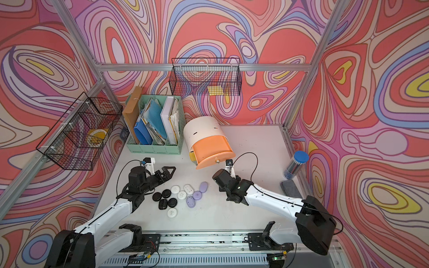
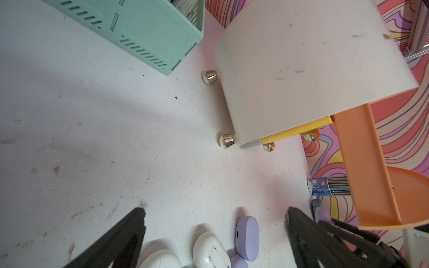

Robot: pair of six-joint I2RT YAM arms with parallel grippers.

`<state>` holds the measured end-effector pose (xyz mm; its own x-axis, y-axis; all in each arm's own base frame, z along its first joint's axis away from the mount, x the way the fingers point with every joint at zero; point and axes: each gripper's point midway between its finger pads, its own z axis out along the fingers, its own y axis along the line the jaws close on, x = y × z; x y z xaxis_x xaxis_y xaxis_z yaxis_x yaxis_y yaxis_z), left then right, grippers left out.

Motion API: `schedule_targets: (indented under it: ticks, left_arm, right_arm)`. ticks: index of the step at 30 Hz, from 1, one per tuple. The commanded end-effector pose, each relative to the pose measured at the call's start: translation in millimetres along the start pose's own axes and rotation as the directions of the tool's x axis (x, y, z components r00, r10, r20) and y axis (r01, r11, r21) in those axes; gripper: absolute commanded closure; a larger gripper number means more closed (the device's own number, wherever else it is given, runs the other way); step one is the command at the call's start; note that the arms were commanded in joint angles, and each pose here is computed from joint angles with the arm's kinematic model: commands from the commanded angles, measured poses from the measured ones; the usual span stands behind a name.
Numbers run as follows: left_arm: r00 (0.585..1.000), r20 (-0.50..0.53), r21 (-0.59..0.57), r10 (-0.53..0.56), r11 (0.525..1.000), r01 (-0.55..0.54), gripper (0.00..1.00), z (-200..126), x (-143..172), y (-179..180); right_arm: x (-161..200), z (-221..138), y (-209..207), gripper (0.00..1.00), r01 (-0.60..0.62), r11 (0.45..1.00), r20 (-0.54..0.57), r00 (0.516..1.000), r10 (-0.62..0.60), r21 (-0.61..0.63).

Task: Put the bluetooth earphones in the drawer according to color
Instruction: Pick up the Bluetooth earphone from the center of the board, then place the bluetooth earphone in the drawer.

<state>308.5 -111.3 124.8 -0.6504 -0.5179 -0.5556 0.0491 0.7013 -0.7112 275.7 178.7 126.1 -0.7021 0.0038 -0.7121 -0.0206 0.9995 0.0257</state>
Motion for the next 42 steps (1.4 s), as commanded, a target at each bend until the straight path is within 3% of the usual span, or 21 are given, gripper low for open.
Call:
schedule_targets:
  ticks: [1, 10, 20, 30, 32, 36, 42]
  left_arm:
    - [1.000, 0.007, 0.008, 0.015, 1.000, -0.015, 0.01, -1, -1, -3]
    - [1.000, 0.001, 0.009, 0.009, 1.000, -0.009, 0.01, 0, 0, -2]
    - [1.000, -0.004, 0.000, 0.009, 1.000, -0.009, 0.01, 1, 0, -1]
    - [1.000, -0.021, 0.006, 0.009, 1.000, -0.008, 0.02, 2, 1, -3]
    - [1.000, -0.024, 0.005, 0.014, 1.000, -0.014, 0.02, 1, 2, -4]
    - [0.999, -0.026, -0.021, 0.039, 0.999, -0.039, 0.03, -1, 3, -5]
    - [0.997, -0.033, -0.044, 0.076, 0.996, -0.078, 0.03, -5, 10, -13]
  right_arm:
    - [-16, -21, -31, 0.79, -0.020, 0.995, 0.012, 1.000, 0.019, 0.098]
    - [-93, -56, -43, 0.78, -0.030, 0.997, 0.115, 0.993, 0.022, 0.067]
    - [-185, -59, 8, 0.78, 0.053, 0.993, 0.189, 0.981, -0.032, -0.106]
    - [-201, -17, 50, 0.75, 0.081, 0.963, 0.125, 0.991, -0.050, -0.256]
    - [-199, -10, 50, 0.69, 0.079, 0.965, 0.109, 0.993, -0.053, -0.252]
    - [-198, -5, 46, 0.45, 0.073, 0.967, 0.097, 0.994, -0.051, -0.243]
    - [-203, -18, 42, 0.29, 0.072, 0.964, 0.113, 0.993, -0.044, -0.255]
